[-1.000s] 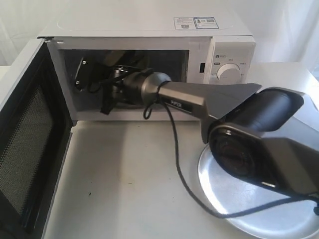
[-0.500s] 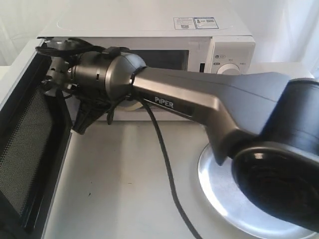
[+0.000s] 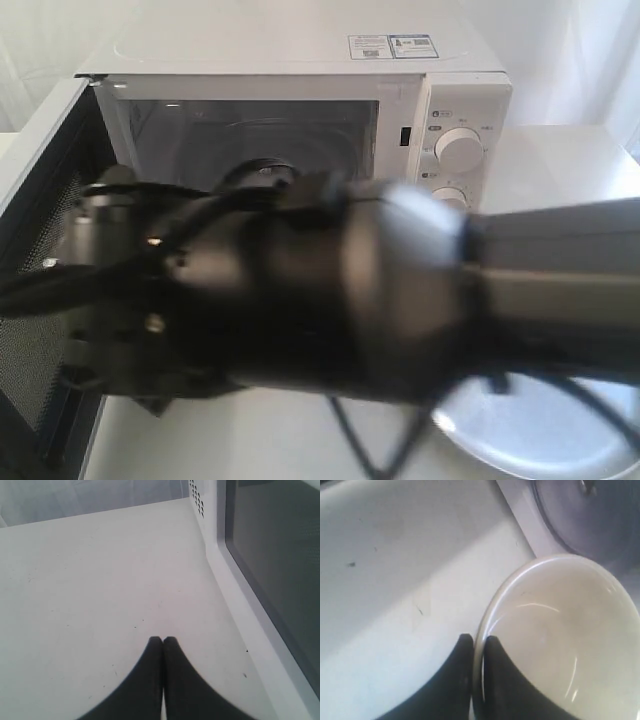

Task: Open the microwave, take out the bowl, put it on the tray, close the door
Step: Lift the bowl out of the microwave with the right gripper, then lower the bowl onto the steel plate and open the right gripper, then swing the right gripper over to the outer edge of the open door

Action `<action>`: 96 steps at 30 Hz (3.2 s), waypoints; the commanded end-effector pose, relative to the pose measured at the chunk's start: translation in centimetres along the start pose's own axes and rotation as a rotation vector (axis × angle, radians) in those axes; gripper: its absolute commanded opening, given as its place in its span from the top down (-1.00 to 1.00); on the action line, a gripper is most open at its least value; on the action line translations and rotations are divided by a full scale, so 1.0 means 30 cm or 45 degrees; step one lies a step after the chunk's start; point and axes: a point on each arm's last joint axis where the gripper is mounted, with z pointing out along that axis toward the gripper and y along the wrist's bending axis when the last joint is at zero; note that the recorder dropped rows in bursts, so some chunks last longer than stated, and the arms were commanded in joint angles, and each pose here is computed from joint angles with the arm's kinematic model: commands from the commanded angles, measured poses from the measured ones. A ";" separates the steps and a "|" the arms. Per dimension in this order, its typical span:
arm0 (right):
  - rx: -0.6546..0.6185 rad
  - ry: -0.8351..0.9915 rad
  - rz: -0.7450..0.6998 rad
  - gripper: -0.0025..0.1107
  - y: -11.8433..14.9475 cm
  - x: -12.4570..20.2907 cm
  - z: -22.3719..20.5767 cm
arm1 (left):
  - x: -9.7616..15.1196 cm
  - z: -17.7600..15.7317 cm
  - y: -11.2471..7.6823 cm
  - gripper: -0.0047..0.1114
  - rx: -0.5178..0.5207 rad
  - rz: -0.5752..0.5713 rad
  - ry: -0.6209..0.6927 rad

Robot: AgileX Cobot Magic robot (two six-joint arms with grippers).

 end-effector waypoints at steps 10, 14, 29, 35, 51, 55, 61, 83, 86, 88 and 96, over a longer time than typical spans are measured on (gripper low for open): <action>0.142 -0.116 0.514 0.96 -0.164 0.512 -0.036 | 0.003 0.001 -0.001 0.92 0.005 -0.017 -0.001; 0.249 -0.072 0.630 0.96 -0.201 0.633 0.066 | 0.003 0.001 -0.001 0.92 0.005 -0.017 -0.001; 0.025 0.121 0.628 0.96 -0.224 0.725 0.316 | 0.003 0.001 -0.001 0.92 0.005 -0.017 -0.001; 0.025 0.108 0.623 0.96 -0.224 0.722 0.319 | 0.003 0.001 -0.001 0.92 0.005 -0.017 -0.001; -0.012 -0.013 0.688 0.27 -0.242 0.691 0.274 | 0.003 0.001 -0.001 0.92 0.005 -0.017 -0.001; 0.032 -0.226 0.700 0.27 -0.301 0.658 0.183 | 0.003 0.001 -0.001 0.92 0.005 -0.017 -0.001; -0.415 -0.751 0.748 0.59 -0.343 0.493 -0.071 | 0.003 0.001 -0.001 0.92 0.005 -0.017 -0.001; -1.988 -1.369 0.322 0.96 -0.256 -0.271 -0.153 | 0.003 0.001 -0.001 0.92 0.005 -0.017 -0.001; -2.061 -1.348 0.259 0.96 -0.190 -0.300 -0.138 | 0.003 0.001 -0.001 0.92 0.005 -0.017 -0.001; -2.052 -1.389 0.195 0.96 -0.159 -0.308 -0.148 | 0.003 0.001 -0.001 0.92 0.005 -0.017 -0.001; -1.998 -1.357 0.146 0.96 -0.053 -0.335 -0.131 | 0.003 0.001 -0.001 0.92 0.005 -0.017 -0.001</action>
